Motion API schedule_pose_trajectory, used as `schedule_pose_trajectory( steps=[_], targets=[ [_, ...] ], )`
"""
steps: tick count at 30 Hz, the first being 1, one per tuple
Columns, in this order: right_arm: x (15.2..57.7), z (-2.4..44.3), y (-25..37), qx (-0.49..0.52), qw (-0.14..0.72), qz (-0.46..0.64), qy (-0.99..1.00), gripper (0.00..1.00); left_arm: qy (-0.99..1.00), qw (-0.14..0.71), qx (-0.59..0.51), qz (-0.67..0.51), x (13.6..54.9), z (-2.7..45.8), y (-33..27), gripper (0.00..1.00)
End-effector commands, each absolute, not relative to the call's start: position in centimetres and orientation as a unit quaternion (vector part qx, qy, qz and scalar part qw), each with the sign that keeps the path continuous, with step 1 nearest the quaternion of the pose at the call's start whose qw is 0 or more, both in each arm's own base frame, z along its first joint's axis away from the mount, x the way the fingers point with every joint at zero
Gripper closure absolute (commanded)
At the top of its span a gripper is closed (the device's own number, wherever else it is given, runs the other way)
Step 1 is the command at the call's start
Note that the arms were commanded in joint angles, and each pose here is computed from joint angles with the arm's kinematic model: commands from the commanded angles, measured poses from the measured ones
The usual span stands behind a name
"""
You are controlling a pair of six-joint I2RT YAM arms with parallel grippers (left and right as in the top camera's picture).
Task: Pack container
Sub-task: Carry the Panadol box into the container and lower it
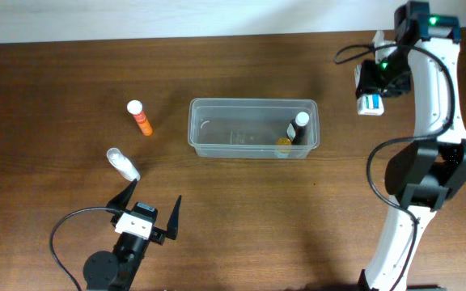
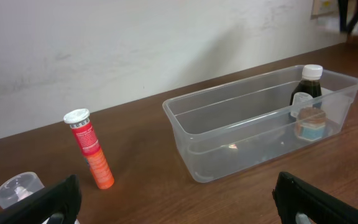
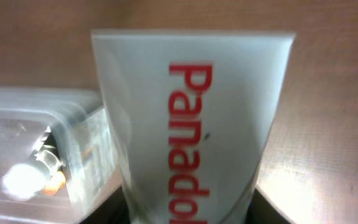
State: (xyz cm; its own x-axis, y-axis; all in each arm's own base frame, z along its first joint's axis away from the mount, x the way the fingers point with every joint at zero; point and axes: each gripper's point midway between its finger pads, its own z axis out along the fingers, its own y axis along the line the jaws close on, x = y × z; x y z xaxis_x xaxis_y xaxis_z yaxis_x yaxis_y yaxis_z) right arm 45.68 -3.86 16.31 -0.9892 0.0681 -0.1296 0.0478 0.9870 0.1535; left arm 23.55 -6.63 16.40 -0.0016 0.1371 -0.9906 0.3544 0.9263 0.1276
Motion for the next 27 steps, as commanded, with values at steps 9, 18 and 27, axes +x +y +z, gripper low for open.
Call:
schedule_pose_trajectory(
  steps=[9, 18, 27],
  targets=[
    [41.9, 27.3, 7.4, -0.028, 0.152, 0.113, 0.981, 0.62, 0.703, 0.685, 0.179, -0.074, 23.5, 16.3, -6.6, 0.01],
    [34.3, 24.7, 16.9, -0.160, 0.068, 0.110, 0.979, 0.58, 0.703, 0.685, 0.179, -0.074, 23.5, 16.3, -6.6, 0.01],
    [36.6, 18.4, 20.0, -0.247, 0.086, 0.065, 0.963, 0.57, 0.703, 0.685, 0.179, -0.074, 23.5, 16.3, -6.6, 0.01]
  ],
)
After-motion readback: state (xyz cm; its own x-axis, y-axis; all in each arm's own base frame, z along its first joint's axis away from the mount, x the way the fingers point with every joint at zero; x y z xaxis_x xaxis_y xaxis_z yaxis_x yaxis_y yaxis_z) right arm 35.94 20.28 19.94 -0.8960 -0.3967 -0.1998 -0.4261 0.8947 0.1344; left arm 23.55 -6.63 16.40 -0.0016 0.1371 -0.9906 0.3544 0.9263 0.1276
